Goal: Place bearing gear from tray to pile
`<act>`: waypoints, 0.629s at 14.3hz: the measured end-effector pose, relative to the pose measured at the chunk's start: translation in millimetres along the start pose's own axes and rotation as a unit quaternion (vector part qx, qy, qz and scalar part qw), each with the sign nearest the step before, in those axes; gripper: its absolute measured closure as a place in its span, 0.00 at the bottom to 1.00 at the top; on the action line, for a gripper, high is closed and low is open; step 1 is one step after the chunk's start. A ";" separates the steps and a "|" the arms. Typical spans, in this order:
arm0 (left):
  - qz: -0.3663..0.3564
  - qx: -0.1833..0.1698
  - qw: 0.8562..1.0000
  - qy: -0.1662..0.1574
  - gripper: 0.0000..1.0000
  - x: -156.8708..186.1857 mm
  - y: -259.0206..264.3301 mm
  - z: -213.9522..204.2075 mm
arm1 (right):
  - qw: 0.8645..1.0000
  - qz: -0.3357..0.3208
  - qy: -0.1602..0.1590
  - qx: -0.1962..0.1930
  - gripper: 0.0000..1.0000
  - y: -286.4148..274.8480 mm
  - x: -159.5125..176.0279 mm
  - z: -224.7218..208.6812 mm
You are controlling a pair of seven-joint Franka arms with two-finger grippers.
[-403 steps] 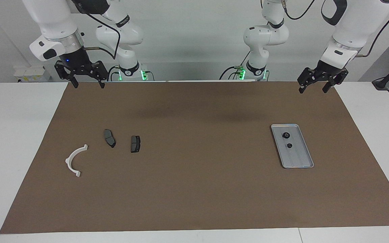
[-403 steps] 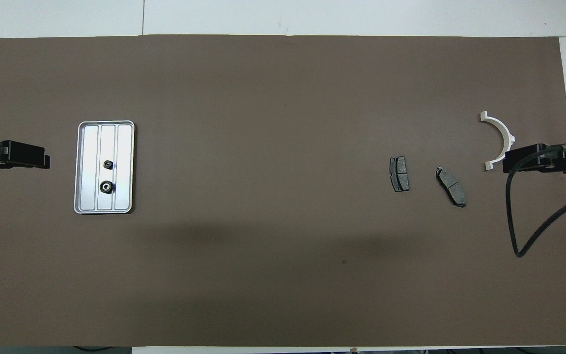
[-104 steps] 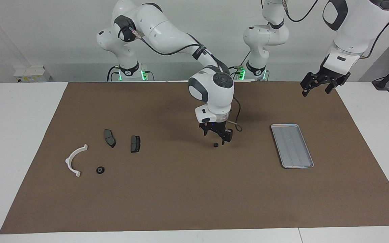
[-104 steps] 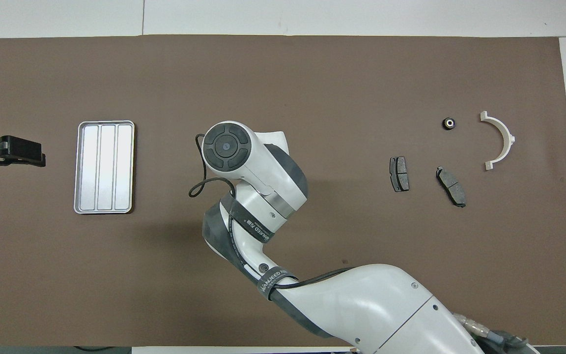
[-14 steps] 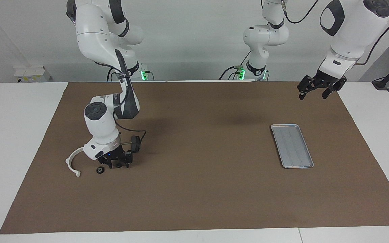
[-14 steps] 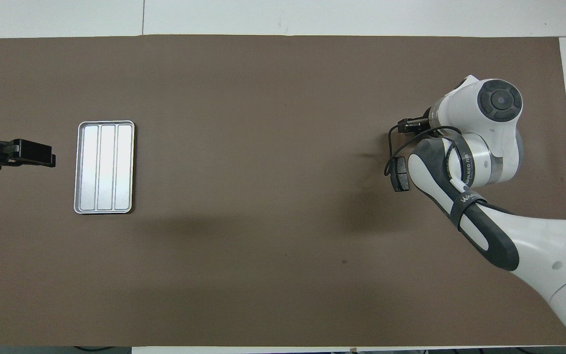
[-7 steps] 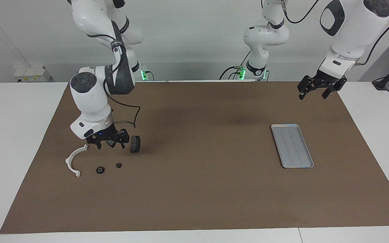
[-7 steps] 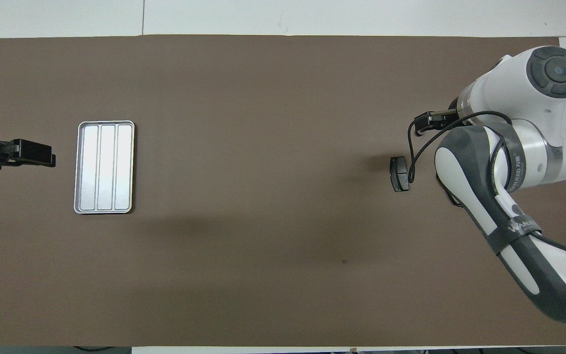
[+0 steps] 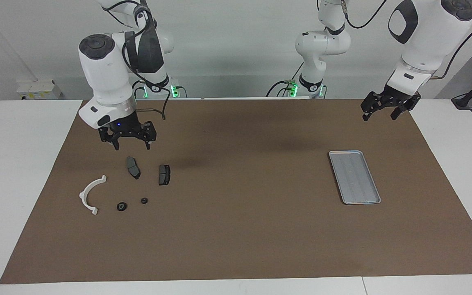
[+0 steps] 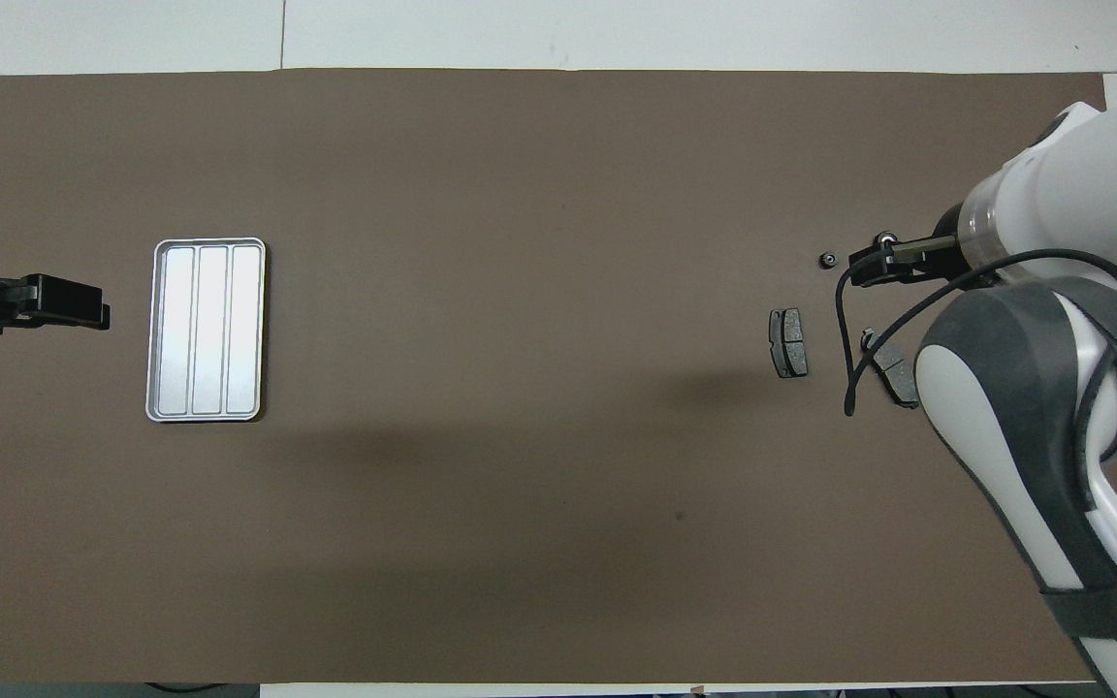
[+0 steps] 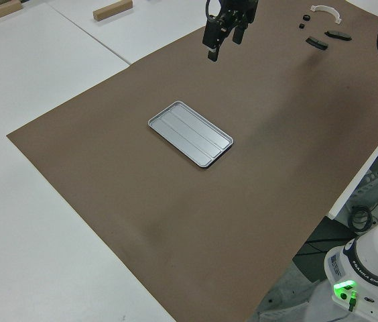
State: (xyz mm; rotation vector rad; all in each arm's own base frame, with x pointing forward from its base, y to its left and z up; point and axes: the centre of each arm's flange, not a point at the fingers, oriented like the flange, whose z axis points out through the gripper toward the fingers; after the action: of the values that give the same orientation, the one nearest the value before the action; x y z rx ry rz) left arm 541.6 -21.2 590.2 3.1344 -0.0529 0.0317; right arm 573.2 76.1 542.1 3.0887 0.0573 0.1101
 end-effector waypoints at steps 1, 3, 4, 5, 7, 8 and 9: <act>0.000 0.000 1.000 0.000 0.00 0.0 0.0 0.0 | 1.000 0.005 0.004 0.015 0.00 -1.0 -6.3 -16.7; 0.000 0.000 1.000 0.000 0.00 0.0 0.0 0.0 | 0.999 0.013 0.012 0.032 0.00 0.5 -17.1 -50.8; 0.000 0.000 1.000 0.000 0.00 0.0 0.0 0.0 | 0.999 0.014 0.016 0.036 0.00 1.5 -21.9 -65.0; 0.000 0.000 1.000 0.000 0.00 0.0 0.0 0.0 | 0.999 0.015 0.019 0.037 0.00 2.5 -27.0 -76.9; 0.000 0.000 1.000 0.000 0.00 0.0 0.0 0.0 | 0.999 0.014 0.013 0.034 0.00 3.9 -40.8 -94.5; 0.000 0.000 1.000 0.000 0.00 0.0 0.0 0.0 | 0.999 0.014 0.005 0.033 0.00 4.6 -49.4 -101.7; 0.000 0.000 1.000 0.000 0.00 0.0 0.0 0.0 | 0.999 0.014 0.000 0.031 0.00 5.1 -56.6 -108.0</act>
State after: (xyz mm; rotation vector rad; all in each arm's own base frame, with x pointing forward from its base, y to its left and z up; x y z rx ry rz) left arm 541.6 -21.2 590.2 3.1344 -0.0529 0.0318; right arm 509.2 74.1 645.9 3.1528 0.0184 0.1122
